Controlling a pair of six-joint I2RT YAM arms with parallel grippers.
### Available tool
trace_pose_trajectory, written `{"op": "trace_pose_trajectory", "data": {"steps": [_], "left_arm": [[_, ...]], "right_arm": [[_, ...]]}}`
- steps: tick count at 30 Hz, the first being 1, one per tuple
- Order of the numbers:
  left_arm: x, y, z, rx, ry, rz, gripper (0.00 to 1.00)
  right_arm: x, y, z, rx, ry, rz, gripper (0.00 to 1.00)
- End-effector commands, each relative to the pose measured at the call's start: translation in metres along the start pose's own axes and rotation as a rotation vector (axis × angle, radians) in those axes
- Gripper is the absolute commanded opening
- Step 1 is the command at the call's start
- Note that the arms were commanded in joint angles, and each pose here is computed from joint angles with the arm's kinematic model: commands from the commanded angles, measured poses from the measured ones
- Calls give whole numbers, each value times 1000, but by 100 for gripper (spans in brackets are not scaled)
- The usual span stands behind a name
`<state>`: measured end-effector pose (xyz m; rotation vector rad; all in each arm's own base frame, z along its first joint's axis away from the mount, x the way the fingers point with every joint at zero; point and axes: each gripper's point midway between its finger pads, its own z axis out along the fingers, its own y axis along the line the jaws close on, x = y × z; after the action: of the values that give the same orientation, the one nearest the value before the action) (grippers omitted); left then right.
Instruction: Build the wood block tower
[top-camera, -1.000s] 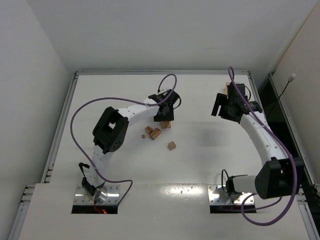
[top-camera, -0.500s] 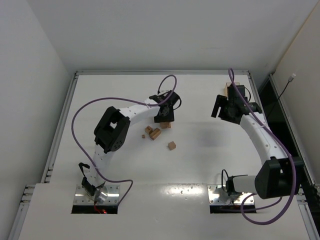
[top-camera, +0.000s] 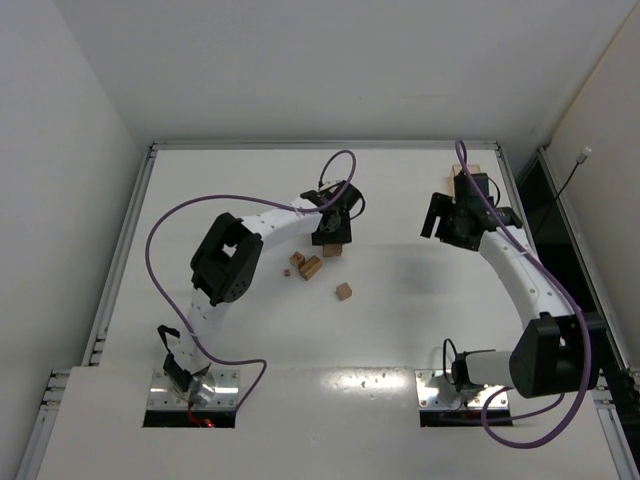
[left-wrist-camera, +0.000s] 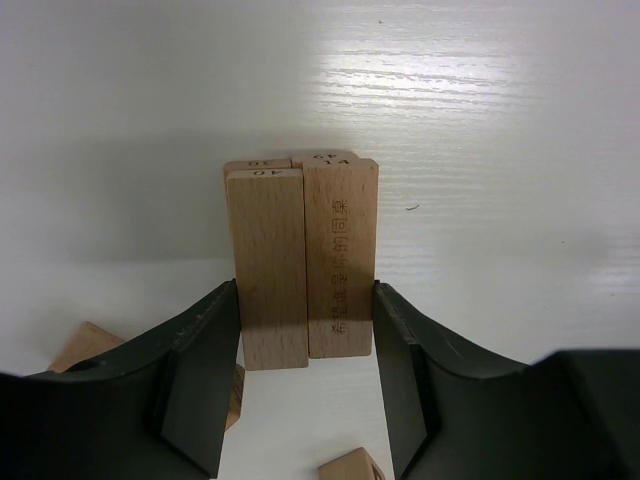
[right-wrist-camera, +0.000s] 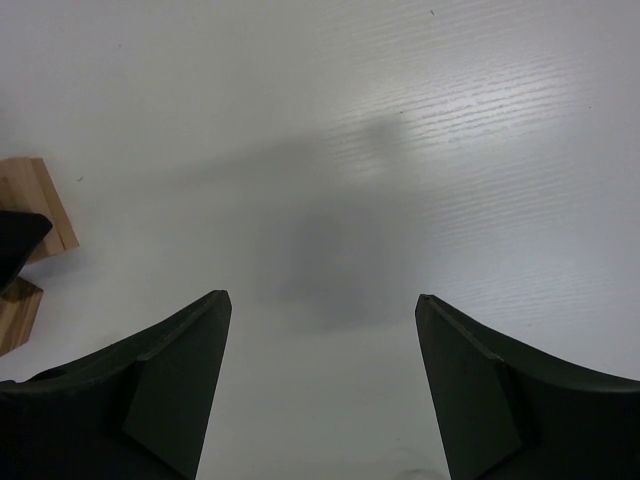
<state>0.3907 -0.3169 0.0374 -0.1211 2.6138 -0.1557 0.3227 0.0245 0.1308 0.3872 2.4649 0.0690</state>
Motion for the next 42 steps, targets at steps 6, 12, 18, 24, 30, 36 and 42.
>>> {"op": "trace_pose_trajectory", "data": {"steps": [6,12,18,24,30,36,42], "left_arm": [[1,-19,-3,55,-6,6,19],[4,-16,-1,49,1,9,23],[0,-9,-4,20,-26,8,3],[-4,-9,-7,19,-39,5,0],[3,-3,-4,5,-24,11,2],[6,-1,-4,4,-23,12,18],[9,2,-2,-3,-16,15,33]], "right_arm": [[-11,6,-1,-25,-35,23,72],[-15,2,0,-21,-35,38,72],[-11,3,1,-27,-23,37,72],[-6,3,3,-32,-10,36,71],[-6,3,3,-32,-10,46,71],[-9,6,4,-44,-15,46,71],[-12,7,5,-44,-15,46,71]]}}
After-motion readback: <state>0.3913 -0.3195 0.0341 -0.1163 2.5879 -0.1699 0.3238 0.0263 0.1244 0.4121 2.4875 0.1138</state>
